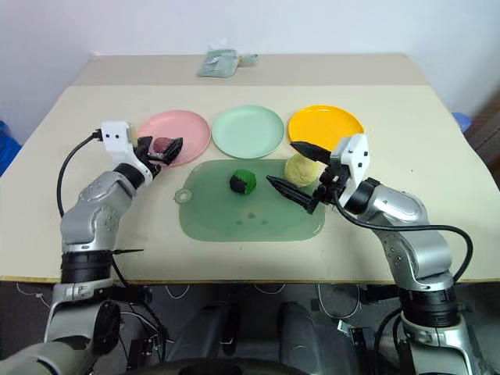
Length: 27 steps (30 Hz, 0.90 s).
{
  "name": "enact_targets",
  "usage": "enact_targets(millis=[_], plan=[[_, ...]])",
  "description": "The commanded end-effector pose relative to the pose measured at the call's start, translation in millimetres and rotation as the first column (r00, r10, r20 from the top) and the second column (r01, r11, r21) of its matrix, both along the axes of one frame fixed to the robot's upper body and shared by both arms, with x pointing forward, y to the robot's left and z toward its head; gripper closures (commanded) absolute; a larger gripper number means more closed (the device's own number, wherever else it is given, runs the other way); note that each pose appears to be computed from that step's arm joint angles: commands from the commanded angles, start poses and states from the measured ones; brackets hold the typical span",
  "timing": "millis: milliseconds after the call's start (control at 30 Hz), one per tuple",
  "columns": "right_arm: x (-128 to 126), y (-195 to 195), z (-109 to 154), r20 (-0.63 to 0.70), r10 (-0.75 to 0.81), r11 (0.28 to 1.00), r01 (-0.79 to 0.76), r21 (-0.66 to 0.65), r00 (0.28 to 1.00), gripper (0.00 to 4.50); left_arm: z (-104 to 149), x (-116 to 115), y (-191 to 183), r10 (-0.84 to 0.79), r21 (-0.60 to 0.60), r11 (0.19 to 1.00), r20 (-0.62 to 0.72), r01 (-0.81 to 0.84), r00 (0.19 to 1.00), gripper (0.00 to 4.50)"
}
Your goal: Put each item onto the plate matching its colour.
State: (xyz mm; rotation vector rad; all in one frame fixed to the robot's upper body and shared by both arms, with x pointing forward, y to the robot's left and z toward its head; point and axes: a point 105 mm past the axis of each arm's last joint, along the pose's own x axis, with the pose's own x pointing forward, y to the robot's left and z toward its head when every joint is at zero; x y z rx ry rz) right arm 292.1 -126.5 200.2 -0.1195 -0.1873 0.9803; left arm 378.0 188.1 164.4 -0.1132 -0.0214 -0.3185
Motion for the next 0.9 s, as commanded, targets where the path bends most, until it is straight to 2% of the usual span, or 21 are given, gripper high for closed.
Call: enact_targets(millis=[33, 200, 367, 500, 700, 800, 900], plan=[[-2.2, 2.1, 7.4, 0.032, 0.009, 1.000, -0.009, 0.005, 0.999, 0.00, 17.2, -19.9, -12.6, -0.155, 0.038, 0.988, 0.064, 0.153, 0.986, 0.06], [-8.7, -3.0, 1.6, 0.010, 0.034, 0.999, -0.034, -0.023, 0.999, 0.00, -2.1, -51.8, -44.0, -0.438, 0.148, 0.887, -0.034, 0.438, 0.898, 0.06], [-11.1, -7.8, -1.4, -0.001, 0.028, 0.999, -0.028, -0.028, 1.000, 0.00, -15.9, -59.4, -70.2, -0.590, 0.224, 0.766, -0.129, 0.603, 0.797, 0.06], [-15.1, -11.5, -2.6, -0.004, 0.009, 1.000, -0.009, -0.021, 1.000, 0.00, -20.4, -43.7, -91.8, -0.655, 0.281, 0.679, -0.185, 0.678, 0.732, 0.06], [-22.3, -15.2, -3.3, 0.004, -0.031, 0.999, 0.031, -0.017, 1.000, 0.00, -28.9, -15.7, -113.4, -0.666, 0.327, 0.623, -0.255, 0.710, 0.701, 0.06], [-26.0, -16.8, -4.1, 0.006, -0.053, 0.998, 0.053, -0.018, 0.999, 0.00, -37.6, -9.5, -120.5, -0.669, 0.351, 0.589, -0.293, 0.728, 0.683, 0.06], [-30.1, -20.5, -4.8, 0.009, -0.084, 0.996, 0.084, -0.019, 0.996, 0.00, -39.6, -5.0, -130.5, -0.687, 0.334, 0.576, -0.298, 0.746, 0.663, 0.86]])
